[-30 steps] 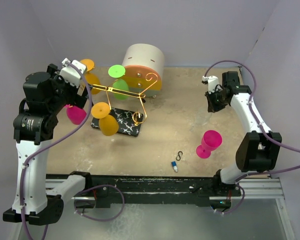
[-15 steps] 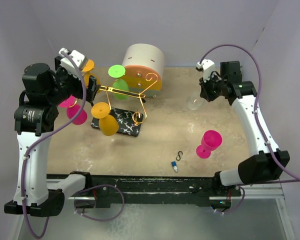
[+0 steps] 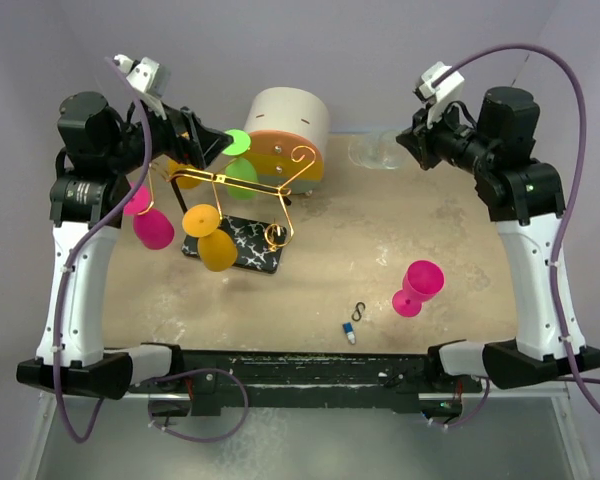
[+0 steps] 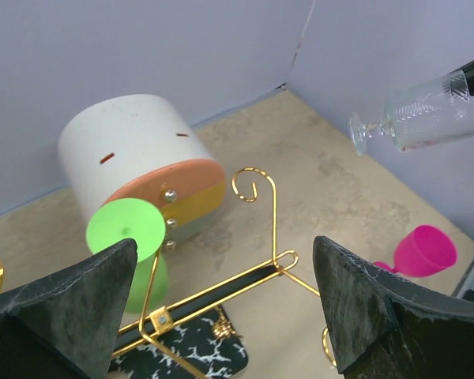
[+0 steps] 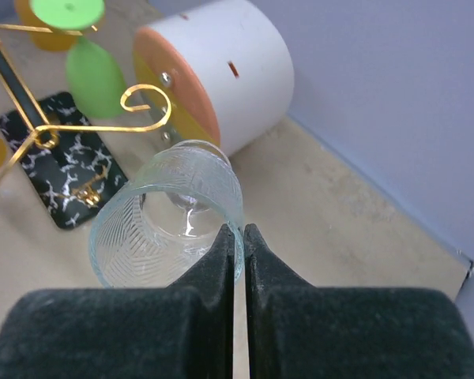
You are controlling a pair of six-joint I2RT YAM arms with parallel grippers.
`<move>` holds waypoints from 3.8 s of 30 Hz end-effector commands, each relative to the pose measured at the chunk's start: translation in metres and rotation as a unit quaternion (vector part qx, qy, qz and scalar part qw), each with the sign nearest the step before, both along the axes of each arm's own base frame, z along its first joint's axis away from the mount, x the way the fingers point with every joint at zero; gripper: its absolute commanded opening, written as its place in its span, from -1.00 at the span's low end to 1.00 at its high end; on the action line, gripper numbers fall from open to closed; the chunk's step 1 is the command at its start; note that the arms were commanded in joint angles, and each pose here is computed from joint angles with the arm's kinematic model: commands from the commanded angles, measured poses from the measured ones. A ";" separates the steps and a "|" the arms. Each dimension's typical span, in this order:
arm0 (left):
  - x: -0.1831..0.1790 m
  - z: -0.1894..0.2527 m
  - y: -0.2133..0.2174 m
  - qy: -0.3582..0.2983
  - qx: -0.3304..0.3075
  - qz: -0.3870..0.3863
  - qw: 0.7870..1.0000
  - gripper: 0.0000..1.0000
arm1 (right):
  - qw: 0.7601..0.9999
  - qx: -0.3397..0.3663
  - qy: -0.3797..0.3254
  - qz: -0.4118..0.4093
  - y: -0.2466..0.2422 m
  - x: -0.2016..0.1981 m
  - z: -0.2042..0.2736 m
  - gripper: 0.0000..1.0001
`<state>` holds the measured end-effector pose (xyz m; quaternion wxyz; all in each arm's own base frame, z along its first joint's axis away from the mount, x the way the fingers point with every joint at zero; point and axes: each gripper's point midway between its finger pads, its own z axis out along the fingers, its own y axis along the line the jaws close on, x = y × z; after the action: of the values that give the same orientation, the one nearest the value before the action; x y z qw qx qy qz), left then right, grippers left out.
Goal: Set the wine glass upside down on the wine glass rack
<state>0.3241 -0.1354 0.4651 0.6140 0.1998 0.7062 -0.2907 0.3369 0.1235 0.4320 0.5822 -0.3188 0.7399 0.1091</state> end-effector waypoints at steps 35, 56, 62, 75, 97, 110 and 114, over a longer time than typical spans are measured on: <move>0.013 0.003 -0.156 0.106 -0.152 -0.235 0.954 0.29 | 0.973 0.147 -0.090 0.151 0.074 -0.025 0.094 -1.00; 0.018 -0.018 -0.176 0.154 -0.143 -0.245 0.946 -0.61 | 0.979 0.129 -0.088 0.134 0.077 -0.012 0.081 -1.00; 0.018 -0.020 -0.179 0.176 -0.151 -0.244 0.942 -0.66 | 0.980 0.122 -0.095 0.126 0.077 -0.011 0.080 -1.00; 0.020 -0.029 -0.182 0.205 -0.154 -0.244 0.935 -0.48 | 0.982 0.111 -0.094 0.119 0.079 -0.006 0.073 -1.00; 0.020 -0.017 -0.171 0.162 -0.146 -0.216 0.952 -1.00 | 0.985 0.092 -0.083 0.119 0.075 -0.011 0.058 -0.83; 0.027 -0.013 -0.146 0.145 -0.140 -0.174 0.964 -1.00 | 0.987 0.075 -0.102 0.095 0.059 -0.024 0.060 0.02; 0.033 -0.005 -0.123 0.124 -0.133 -0.142 0.973 -1.00 | 0.989 0.069 -0.112 0.071 0.047 -0.028 0.063 0.24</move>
<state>0.3632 -0.2869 0.4129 0.4183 0.1681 0.7330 -0.5093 0.3140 0.1831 0.4784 0.6437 -0.3521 0.6512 0.1940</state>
